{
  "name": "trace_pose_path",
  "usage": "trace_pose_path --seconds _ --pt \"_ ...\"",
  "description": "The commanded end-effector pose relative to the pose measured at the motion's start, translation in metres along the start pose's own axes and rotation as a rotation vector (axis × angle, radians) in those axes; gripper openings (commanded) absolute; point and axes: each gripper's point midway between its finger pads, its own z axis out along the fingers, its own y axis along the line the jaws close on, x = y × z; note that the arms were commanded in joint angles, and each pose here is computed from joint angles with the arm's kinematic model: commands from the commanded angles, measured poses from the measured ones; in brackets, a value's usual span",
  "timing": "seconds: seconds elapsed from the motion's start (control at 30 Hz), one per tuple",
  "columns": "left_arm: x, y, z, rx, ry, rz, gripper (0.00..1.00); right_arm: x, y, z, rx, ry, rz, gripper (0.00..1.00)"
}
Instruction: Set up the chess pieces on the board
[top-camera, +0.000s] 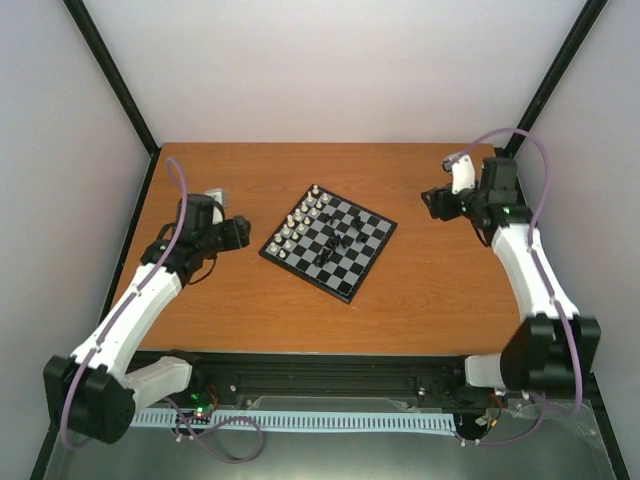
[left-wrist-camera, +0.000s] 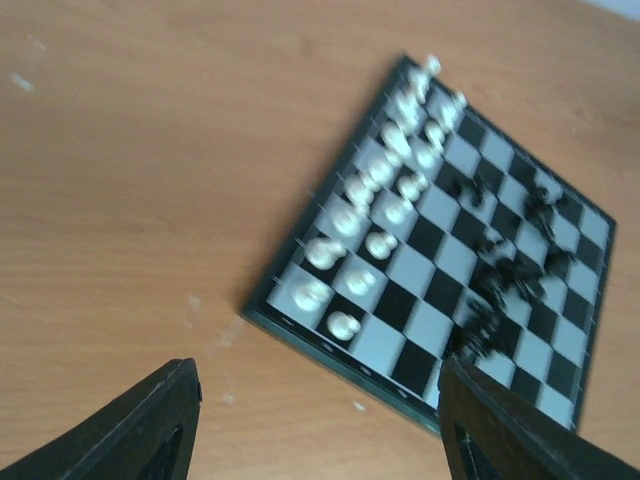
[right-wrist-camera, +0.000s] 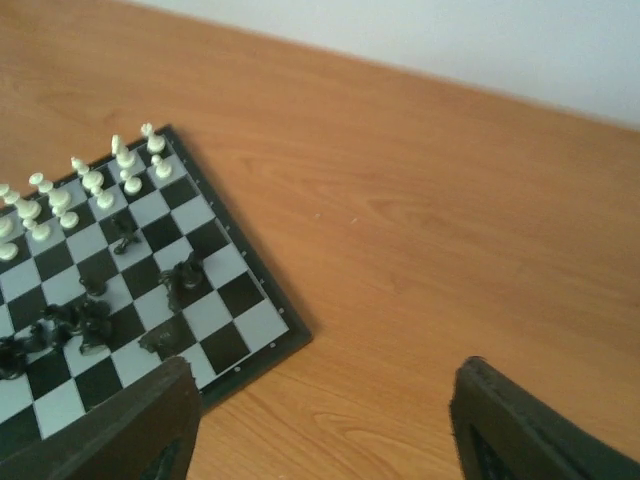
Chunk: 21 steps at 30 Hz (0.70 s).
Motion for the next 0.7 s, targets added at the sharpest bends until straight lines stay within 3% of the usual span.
trace_pose_path --seconds 0.0,0.17,0.37,0.67 --pt "0.038 -0.043 0.018 0.107 0.131 -0.083 0.68 0.021 0.009 0.045 -0.190 0.151 -0.067 0.61" --pt "0.082 -0.063 0.043 0.108 0.219 -0.097 0.64 0.044 0.005 0.104 -0.304 0.260 -0.009 0.55" --pt "0.109 -0.056 0.049 0.082 0.224 -0.139 0.63 0.076 0.010 0.159 -0.356 0.381 0.039 0.53" --pt "0.137 -0.040 0.067 0.052 0.260 -0.193 0.63 0.099 0.020 0.203 -0.384 0.481 0.050 0.50"
